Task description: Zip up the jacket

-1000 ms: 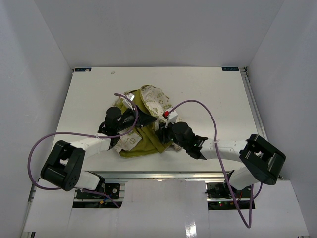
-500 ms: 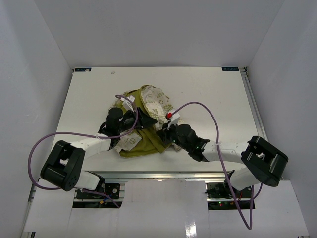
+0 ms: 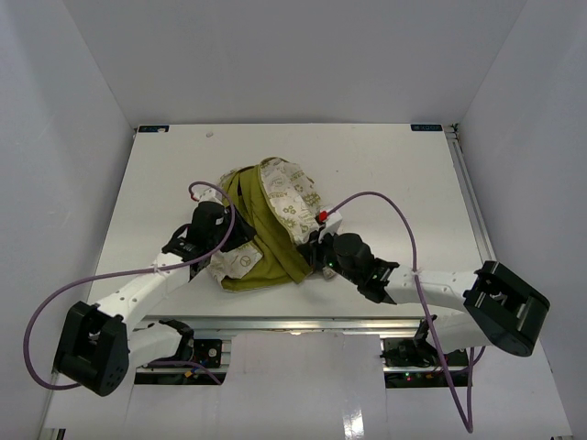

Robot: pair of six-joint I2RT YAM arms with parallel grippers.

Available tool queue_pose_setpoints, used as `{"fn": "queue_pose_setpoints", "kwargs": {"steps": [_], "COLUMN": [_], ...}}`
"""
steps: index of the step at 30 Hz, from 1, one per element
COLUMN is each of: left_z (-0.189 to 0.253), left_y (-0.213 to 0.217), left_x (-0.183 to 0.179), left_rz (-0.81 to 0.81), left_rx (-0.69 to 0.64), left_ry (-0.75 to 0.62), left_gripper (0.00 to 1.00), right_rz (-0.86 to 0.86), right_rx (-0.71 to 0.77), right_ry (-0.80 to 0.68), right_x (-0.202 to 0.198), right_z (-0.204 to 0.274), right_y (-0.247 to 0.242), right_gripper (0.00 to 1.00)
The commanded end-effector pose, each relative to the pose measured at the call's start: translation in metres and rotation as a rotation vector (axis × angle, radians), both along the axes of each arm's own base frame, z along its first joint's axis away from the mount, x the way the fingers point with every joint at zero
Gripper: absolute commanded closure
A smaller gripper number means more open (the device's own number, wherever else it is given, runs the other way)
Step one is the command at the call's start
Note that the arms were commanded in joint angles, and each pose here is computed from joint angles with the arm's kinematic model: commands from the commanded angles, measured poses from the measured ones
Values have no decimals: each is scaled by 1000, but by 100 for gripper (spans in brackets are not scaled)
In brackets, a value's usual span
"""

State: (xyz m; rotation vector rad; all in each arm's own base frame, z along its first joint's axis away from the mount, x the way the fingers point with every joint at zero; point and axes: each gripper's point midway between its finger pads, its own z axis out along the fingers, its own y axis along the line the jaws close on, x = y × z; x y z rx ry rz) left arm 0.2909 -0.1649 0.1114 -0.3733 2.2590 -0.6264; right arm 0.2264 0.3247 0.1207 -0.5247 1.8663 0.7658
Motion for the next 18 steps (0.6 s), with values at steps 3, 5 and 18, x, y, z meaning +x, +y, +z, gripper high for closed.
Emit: {"fn": "queue_pose_setpoints", "kwargs": {"steps": [3, 5, 18], "left_z": [-3, -8, -35], "left_y": [17, 13, 12], "left_x": [-20, -23, -23], "left_rz": [108, 94, 158], "left_rx": [2, -8, 62], "left_ry": [100, 126, 251], "left_gripper": [47, 49, 48], "right_rz": [-42, -40, -63], "right_rx": [50, 48, 40], "right_ry": [-40, -43, -56], "right_x": [3, 3, 4], "right_z": [19, 20, 20], "right_y": [-10, -10, -18], "right_gripper": [92, 92, 92]}}
